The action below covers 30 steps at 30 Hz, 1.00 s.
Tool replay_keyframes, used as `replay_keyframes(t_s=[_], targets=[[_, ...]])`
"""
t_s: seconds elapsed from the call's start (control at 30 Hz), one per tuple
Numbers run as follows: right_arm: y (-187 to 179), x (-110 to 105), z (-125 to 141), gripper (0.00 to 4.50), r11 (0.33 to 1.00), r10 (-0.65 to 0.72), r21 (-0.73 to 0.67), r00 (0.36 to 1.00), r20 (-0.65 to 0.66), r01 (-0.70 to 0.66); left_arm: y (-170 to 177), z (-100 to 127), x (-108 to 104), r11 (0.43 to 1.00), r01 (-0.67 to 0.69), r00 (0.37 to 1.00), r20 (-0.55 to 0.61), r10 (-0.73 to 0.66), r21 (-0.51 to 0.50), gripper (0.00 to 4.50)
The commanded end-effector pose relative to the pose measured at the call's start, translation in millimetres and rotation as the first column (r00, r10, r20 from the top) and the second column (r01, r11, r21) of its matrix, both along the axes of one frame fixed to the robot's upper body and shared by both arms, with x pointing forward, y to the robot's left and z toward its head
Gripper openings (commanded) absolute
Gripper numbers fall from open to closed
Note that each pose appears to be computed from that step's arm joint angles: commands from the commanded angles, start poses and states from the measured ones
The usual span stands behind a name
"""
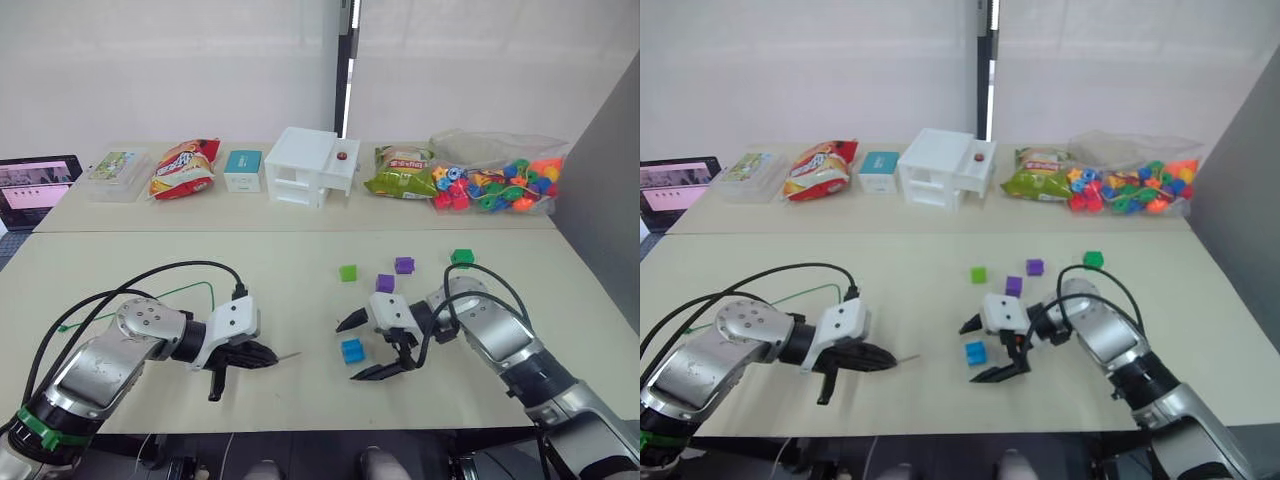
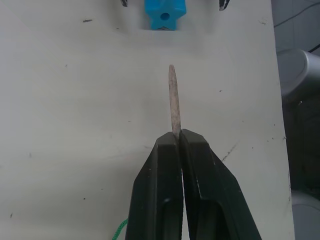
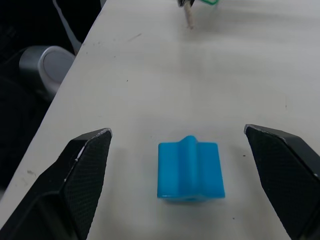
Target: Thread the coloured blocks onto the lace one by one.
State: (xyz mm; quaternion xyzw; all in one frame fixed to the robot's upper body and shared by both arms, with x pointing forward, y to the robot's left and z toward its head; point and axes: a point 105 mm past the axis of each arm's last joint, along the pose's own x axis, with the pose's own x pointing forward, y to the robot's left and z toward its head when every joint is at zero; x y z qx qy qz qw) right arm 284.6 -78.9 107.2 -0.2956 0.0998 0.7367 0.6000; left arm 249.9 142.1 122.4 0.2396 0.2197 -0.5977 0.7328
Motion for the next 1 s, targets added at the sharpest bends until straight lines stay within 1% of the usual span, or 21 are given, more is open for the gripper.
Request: replay_keyframes(t_s=[0.03, 0.17, 0.23, 0.37, 0.47, 0.5, 0.6, 0.73, 0.87, 1.0], targets=[[-1, 4, 4, 4.48, 1.0, 0.028, 0.01, 0.999, 0.041, -0.029, -2, 9, -6, 1.0, 0.016, 1.0, 0.02, -0.016, -0.002, 0.0], [2, 10, -1, 4.48, 0.999, -0.003, 0.034, 0.999, 0.045, 0.001, -3, 10, -5, 1.0, 0.011, 1.0, 0.024, -0.011, -0.007, 0.0], [3, 13, -4, 3.96, 0.999, -0.014, 0.039, 0.999, 0.052, 0.012, -4, 10, -4, 1.0, 0.007, 1.0, 0.028, -0.007, -0.01, 0.0], [2, 16, -11, 2.62, 0.999, -0.036, 0.041, 0.998, 0.049, 0.034, -5, 12, -2, 1.0, 0.008, 0.999, 0.033, -0.007, -0.01, 0.0], [-2, 16, -11, 1.59, 0.998, -0.046, 0.043, 0.998, 0.049, 0.044, -5, 14, -2, 1.0, 0.013, 0.999, 0.034, -0.012, -0.009, 0.0], [-2, 16, -9, 1.38, 0.998, -0.047, 0.047, 0.998, 0.048, 0.045, -5, 13, -2, 1.0, 0.017, 0.999, 0.034, -0.016, -0.008, 0.0], [2, 11, -3, 1.38, 0.995, -0.065, 0.072, 0.997, 0.035, 0.062, -11, 12, -1, 0.999, 0.038, 0.999, 0.032, -0.038, -0.009, 0.0], [10, -1, -4, 1.38, 0.986, -0.142, 0.084, 0.989, -0.034, 0.144, -19, 4, 0, 0.998, 0.062, 0.998, -0.013, -0.061, 0.024, 0.0], [10, -2, -16, 1.38, 0.973, -0.222, 0.059, 0.975, -0.032, 0.223, -26, -5, 9, 0.991, 0.096, 0.995, 0.003, -0.097, 0.094, 0.0], [4, -2, -31, 1.38, 0.964, -0.264, 0.013, 0.964, -0.03, 0.264, -38, -6, 19, 0.984, 0.126, 0.991, 0.032, -0.132, 0.129, 0.0]])
